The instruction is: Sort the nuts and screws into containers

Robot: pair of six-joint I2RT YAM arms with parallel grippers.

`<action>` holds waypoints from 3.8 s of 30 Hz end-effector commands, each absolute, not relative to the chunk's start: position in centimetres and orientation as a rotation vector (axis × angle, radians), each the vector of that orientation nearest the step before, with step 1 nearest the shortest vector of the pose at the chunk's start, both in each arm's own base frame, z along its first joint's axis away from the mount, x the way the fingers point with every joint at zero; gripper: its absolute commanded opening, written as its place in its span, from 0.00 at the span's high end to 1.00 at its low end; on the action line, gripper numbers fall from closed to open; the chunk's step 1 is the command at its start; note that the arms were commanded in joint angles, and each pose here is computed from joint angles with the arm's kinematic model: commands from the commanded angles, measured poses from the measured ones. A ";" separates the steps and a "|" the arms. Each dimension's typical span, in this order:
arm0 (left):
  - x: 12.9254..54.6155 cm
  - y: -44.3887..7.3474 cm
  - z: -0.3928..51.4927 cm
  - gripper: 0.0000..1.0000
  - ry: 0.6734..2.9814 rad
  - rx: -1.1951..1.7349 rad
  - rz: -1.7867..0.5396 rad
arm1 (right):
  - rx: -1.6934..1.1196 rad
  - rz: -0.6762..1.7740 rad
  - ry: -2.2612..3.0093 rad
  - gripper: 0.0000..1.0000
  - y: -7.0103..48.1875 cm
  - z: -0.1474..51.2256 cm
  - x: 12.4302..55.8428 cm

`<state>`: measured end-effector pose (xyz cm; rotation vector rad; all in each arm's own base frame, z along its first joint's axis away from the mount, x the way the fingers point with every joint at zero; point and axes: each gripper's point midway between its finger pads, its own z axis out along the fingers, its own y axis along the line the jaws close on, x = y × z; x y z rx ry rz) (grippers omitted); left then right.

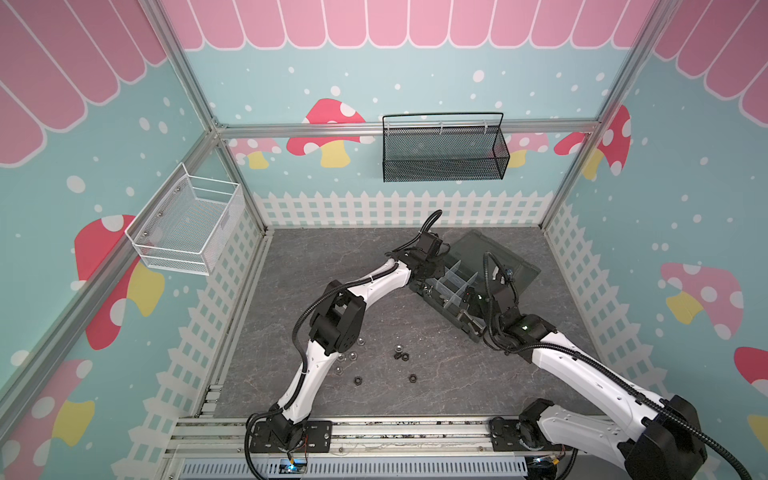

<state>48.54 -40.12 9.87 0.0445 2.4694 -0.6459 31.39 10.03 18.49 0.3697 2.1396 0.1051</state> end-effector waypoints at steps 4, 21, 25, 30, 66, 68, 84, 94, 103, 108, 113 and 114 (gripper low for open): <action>48.3 -39.7 13.0 0.57 2.420 0.052 -0.630 | 0.400 0.101 2.137 0.02 9.5 18.5 31.2; 39.6 -28.1 17.0 0.21 2.369 -0.126 -0.445 | 0.387 0.080 2.154 0.02 9.4 17.8 31.1; 36.1 -23.5 16.2 0.06 2.361 -0.218 -0.367 | 0.385 0.079 2.162 0.02 9.6 17.5 31.2; 32.0 -17.9 15.2 0.02 2.344 -0.374 -0.273 | 0.379 0.077 2.172 0.02 9.8 17.3 31.3; 24.9 -11.9 5.1 0.34 2.556 -0.795 -0.443 | 0.333 0.103 2.238 0.02 11.8 15.7 32.7; 25.0 -11.9 4.9 0.34 2.558 -0.797 -0.439 | 0.335 0.101 2.236 0.02 11.7 15.8 32.8; 26.3 -11.5 2.5 0.39 2.551 -0.824 -0.410 | 0.339 0.098 2.247 0.02 11.9 15.4 32.9; 27.5 -11.0 1.9 0.41 2.560 -0.805 -0.353 | 0.327 0.089 2.261 0.02 12.1 15.1 33.1; 27.4 -10.1 1.3 0.48 2.635 -0.740 -0.212 | 0.332 0.085 2.257 0.02 11.9 15.2 33.0; 27.0 -9.7 0.8 0.51 2.706 -0.690 -0.126 | 0.338 0.080 2.252 0.02 11.7 15.2 32.9; 26.4 -9.3 0.3 0.57 2.768 -0.664 -0.045 | 0.338 0.075 2.252 0.02 11.7 15.3 32.9; 26.2 -9.2 0.1 0.59 2.778 -0.663 -0.033 | 0.339 0.071 2.252 0.02 11.6 15.3 32.9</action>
